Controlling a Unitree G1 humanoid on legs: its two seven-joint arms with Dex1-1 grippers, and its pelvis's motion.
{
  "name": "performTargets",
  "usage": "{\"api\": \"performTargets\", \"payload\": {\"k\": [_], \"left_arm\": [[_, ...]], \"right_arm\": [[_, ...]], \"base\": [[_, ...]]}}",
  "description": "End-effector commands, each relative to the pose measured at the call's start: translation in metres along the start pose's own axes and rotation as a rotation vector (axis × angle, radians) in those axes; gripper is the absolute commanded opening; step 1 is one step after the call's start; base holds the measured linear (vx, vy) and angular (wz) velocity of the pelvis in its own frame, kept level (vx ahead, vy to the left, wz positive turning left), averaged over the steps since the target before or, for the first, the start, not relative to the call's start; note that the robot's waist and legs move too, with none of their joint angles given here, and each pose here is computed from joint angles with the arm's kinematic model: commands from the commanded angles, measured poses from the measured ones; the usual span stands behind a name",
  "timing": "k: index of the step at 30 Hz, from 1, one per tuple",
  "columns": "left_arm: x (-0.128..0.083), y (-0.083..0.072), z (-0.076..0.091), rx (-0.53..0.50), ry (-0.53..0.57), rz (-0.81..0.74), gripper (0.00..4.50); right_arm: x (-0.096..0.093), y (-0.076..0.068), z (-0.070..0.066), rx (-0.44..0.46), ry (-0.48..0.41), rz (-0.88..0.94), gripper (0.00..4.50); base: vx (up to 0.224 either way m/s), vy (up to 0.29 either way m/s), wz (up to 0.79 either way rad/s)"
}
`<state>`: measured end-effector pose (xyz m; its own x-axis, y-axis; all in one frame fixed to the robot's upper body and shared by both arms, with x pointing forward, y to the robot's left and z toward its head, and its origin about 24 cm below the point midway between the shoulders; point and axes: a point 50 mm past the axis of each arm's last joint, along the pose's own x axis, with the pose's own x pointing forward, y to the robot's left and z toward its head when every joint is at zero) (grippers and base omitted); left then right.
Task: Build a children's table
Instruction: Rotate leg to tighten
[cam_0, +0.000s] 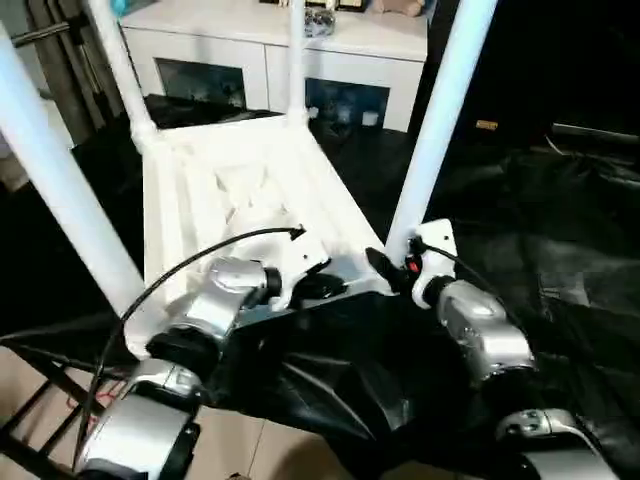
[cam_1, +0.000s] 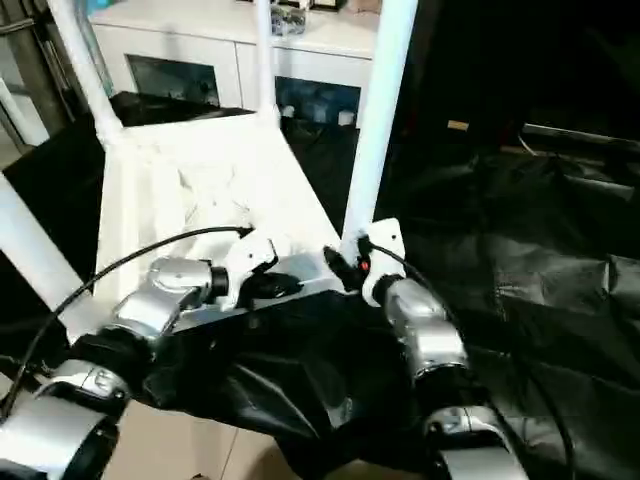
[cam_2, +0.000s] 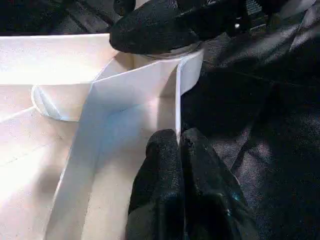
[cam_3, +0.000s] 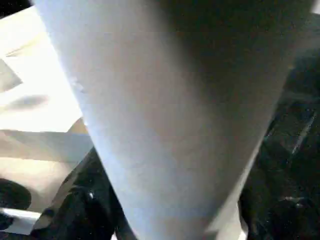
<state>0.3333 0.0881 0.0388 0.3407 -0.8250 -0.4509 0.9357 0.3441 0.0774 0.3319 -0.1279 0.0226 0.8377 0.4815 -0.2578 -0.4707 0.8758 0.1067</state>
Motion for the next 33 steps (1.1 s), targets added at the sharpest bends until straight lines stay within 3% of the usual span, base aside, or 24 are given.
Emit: {"api": "performTargets", "payload": {"k": [1,4,11,19,30,33], "left_arm": [[0.023,-0.017,0.023,0.062,-0.072,-0.103,0.0],[0.019,-0.017,0.021,0.068,-0.067,-0.124,0.0],[-0.004,-0.015,0.009,0.122,-0.028,-0.27,0.0],[-0.019,-0.01,0.003,0.138,0.004,-0.356,0.0],[-0.026,-0.008,0.003,0.138,-0.003,-0.403,0.0],[-0.026,-0.008,0.002,0.135,-0.003,-0.395,0.0]], "right_arm": [[0.011,0.036,-0.015,-0.024,0.081,0.18,3.43],[0.008,0.032,-0.011,-0.067,0.077,0.206,3.78],[-0.019,0.014,0.005,-0.139,0.069,0.499,3.78],[-0.04,0.004,0.009,-0.138,0.141,0.693,3.78],[-0.046,0.011,0.007,-0.116,0.177,0.789,2.77],[-0.047,0.014,0.005,-0.101,0.178,0.801,2.68]], "base": [[0.0,0.0,0.0],[0.0,0.0,0.0],[0.0,0.0,0.0],[0.0,0.0,0.0],[0.0,0.0,0.0],[0.0,0.0,0.0]]}}
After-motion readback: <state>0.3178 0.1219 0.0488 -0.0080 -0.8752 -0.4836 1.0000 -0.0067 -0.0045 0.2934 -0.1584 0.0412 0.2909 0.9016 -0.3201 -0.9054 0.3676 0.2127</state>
